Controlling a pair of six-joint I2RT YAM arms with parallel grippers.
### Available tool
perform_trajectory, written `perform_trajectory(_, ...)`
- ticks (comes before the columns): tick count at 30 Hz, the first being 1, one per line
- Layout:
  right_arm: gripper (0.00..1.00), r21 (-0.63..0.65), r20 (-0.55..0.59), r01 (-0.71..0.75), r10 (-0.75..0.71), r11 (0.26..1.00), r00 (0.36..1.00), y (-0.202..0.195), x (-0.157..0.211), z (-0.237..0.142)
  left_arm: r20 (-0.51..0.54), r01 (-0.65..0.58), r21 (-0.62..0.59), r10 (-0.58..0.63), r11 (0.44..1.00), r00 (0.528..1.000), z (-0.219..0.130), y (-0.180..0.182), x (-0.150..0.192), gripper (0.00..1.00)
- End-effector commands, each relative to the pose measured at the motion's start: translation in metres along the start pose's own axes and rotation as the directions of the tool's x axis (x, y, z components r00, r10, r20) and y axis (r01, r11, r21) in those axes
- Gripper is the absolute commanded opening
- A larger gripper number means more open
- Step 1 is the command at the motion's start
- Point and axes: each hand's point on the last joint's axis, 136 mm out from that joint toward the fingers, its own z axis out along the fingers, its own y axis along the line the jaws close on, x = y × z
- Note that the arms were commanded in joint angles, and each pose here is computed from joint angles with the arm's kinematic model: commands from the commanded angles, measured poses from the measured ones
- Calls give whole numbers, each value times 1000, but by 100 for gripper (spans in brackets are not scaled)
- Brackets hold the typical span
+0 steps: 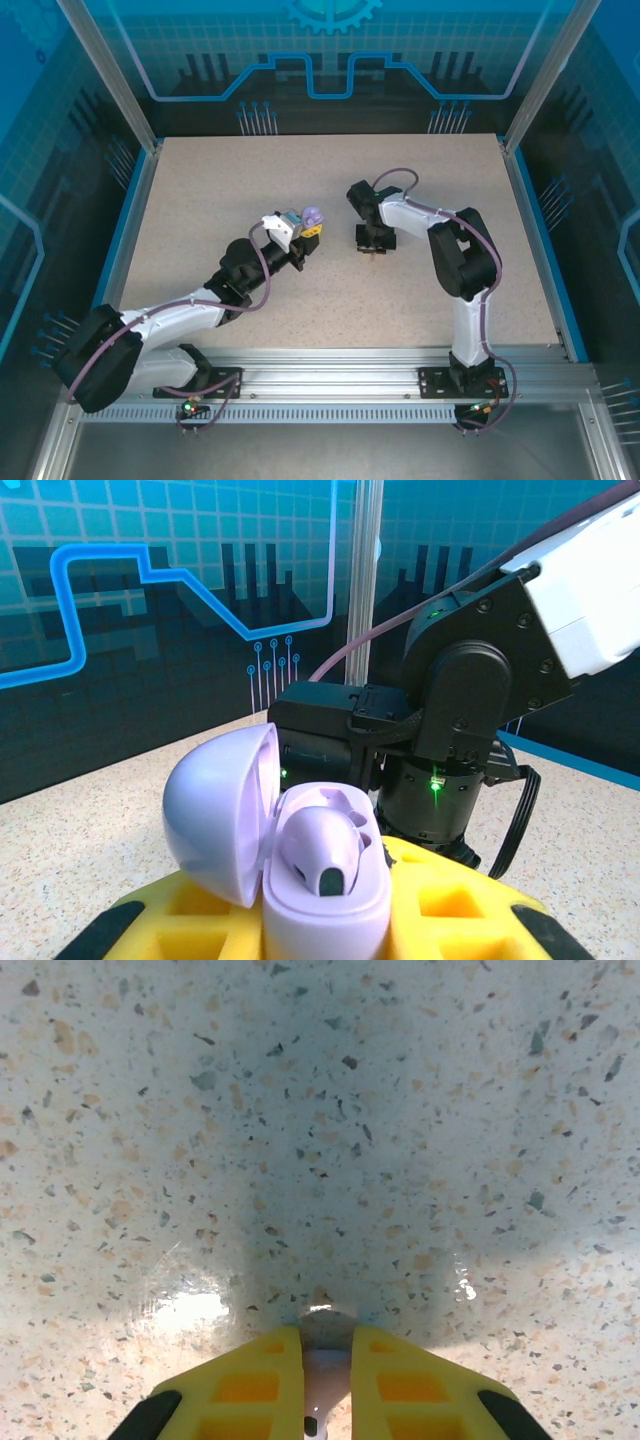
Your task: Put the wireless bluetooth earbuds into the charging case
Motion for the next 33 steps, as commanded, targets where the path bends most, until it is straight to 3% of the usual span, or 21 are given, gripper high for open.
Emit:
perform_trajectory(1,5,-84,-15,32,-33,996,999,9,12,-4,66,-4,12,3,1000,998,5,-2,-24,0)
perform_trajectory(11,6,-302,227,128,-59,945,972,28,-3,-67,56,-10,9,9,1000,998,8,-2,-21,0)
perform_trajectory(17,7,-405,394,214,-42,889,918,34,-8,-128,65,-28,16,27,999,998,9,-3,-25,0)
perform_trajectory(28,8,-485,698,406,63,775,714,23,-13,-295,113,-107,130,93,986,989,18,-24,-35,0)
perform_trajectory(33,8,-483,782,484,111,730,613,18,-8,-348,160,-185,160,160,970,974,25,-31,-45,0)
